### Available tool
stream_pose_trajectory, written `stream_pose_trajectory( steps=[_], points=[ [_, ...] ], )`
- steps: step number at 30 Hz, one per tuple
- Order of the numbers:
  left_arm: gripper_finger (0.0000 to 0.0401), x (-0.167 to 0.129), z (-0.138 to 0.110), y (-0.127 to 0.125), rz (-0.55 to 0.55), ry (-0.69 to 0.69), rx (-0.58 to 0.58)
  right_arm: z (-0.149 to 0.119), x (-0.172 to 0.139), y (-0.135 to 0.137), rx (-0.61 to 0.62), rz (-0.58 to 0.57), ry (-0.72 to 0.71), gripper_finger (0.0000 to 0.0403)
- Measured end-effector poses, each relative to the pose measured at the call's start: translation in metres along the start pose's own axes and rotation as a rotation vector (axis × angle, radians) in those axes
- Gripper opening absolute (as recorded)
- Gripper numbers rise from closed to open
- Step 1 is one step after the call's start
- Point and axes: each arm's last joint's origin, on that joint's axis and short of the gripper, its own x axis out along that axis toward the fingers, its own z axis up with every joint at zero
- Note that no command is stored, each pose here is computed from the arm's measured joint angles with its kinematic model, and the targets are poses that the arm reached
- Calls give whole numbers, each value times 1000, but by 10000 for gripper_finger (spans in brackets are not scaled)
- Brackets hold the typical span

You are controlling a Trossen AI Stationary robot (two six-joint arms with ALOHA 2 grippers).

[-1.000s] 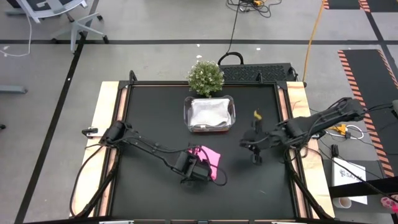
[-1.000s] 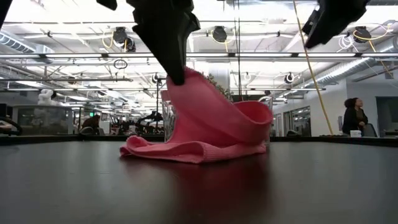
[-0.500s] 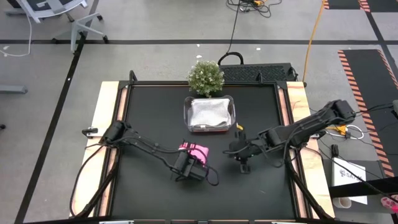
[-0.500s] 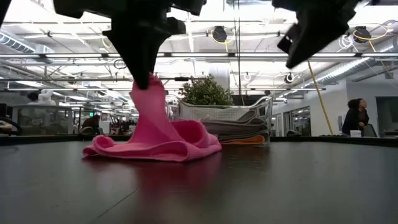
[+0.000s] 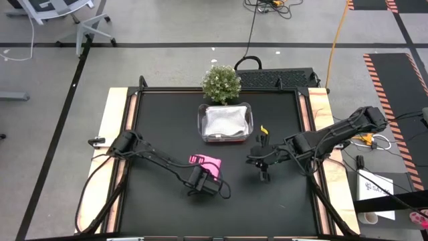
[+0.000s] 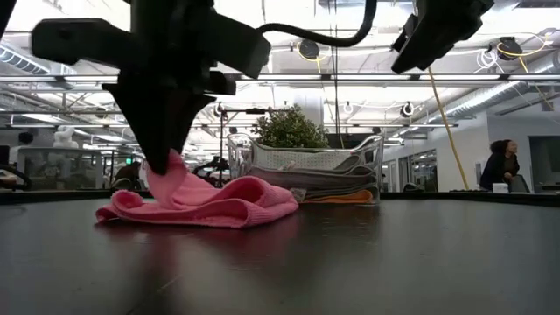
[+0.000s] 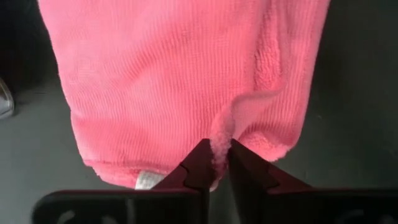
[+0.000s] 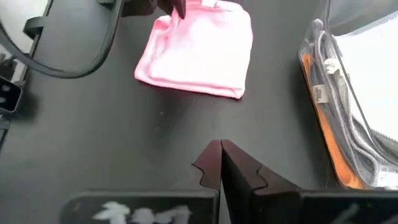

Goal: Fold microfiber towels
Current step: Fold the pink microfiber towel

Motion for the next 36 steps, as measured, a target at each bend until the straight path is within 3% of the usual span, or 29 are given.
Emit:
stream_pose_trajectory(
  steps=[13,16,22,30,36],
  points=[
    [158,0,1,0,-145,30,-148,-5,0,-2,-9,-23,54,0],
    [173,-4,1,3,-148,43,-220,-4,1,-3,-10,-29,48,0],
    [181,-18,2,11,-102,34,-243,2,7,-8,13,-23,14,0],
    [181,-49,-26,23,141,35,-337,24,70,-7,-14,102,-154,0],
    [182,-68,-59,32,187,18,-502,18,133,-14,22,109,-81,0]
  ],
)
